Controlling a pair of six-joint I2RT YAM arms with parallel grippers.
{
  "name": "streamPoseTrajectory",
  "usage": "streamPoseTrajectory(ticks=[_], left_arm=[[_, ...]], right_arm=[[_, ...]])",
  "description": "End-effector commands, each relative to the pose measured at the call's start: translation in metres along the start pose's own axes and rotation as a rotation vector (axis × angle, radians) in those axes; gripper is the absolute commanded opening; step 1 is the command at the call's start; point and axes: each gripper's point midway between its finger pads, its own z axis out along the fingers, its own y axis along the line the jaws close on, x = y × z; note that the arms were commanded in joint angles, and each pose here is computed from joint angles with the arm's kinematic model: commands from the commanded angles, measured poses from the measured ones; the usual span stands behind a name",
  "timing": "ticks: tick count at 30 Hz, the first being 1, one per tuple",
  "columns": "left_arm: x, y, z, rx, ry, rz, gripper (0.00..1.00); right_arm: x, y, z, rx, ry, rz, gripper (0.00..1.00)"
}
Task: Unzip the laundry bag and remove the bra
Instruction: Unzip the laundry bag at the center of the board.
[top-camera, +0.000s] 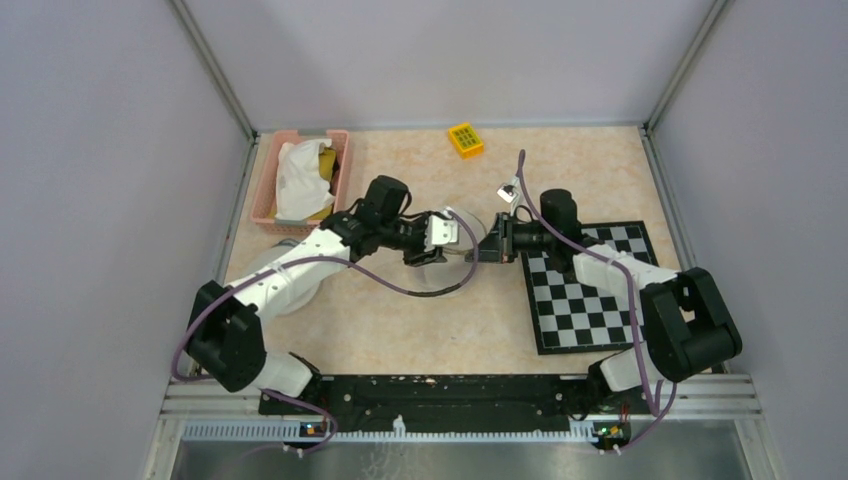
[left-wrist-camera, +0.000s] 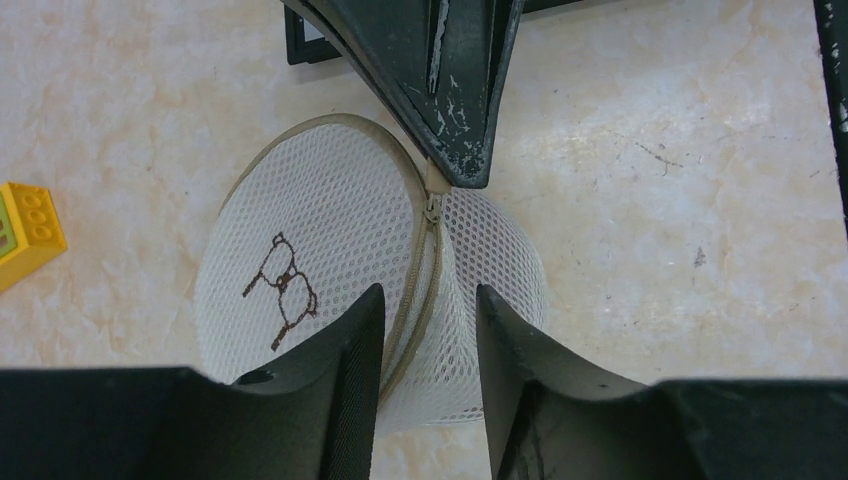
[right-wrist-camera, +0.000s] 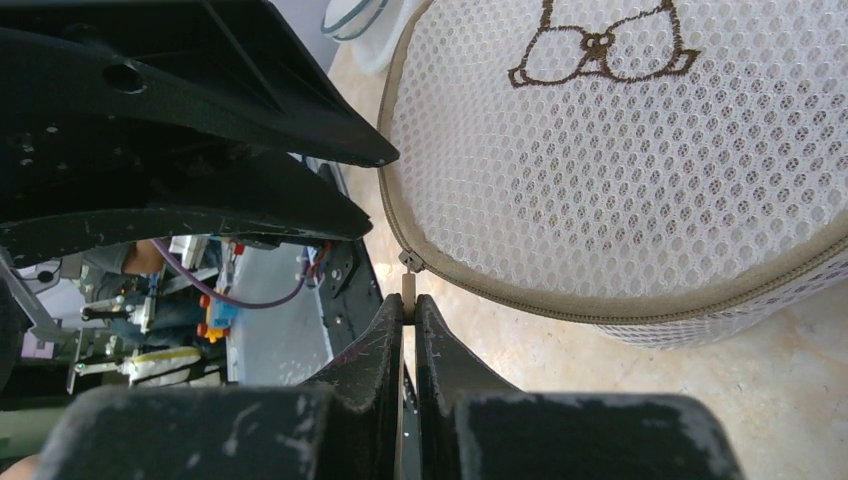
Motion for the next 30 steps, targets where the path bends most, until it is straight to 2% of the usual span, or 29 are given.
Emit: streamPoseTrajectory(ticks=[1, 5, 8, 15, 22, 26, 30], left_arm=[[-0.004, 0.015, 0.004, -0.049, 0.010, 0.023, 0.37], [0.014, 0.027, 0.000, -0.140, 0.082, 0.029, 0.10], [0.027, 0.037, -0.009, -0.216, 0.132, 0.020, 0.01], [0.055, 0.044, -0.025, -0.250, 0.169, 0.015, 0.00], [0.069, 0.068, -0.044, -0.298, 0.154, -0.065, 0.00], [0.068, 0.073, -0.049, -0.295, 0.133, -0.095, 0.00], [0.049, 0.063, -0.048, -0.240, 0.062, -0.091, 0.01]], right_arm=[[-0.012, 0.021, -0.001, -0.052, -0.027, -0.079, 0.00], [-0.009, 0.017, -0.002, -0.043, -0.021, -0.082, 0.00], [-0.008, 0.012, -0.003, -0.026, -0.018, -0.084, 0.00], [-0.008, 0.001, -0.009, 0.008, -0.015, -0.099, 0.00], [-0.009, -0.003, -0.016, 0.042, -0.006, -0.160, 0.00], [-0.020, 0.001, -0.018, 0.045, -0.028, -0.197, 0.00], [-0.025, 0.004, -0.016, 0.028, -0.036, -0.197, 0.00]])
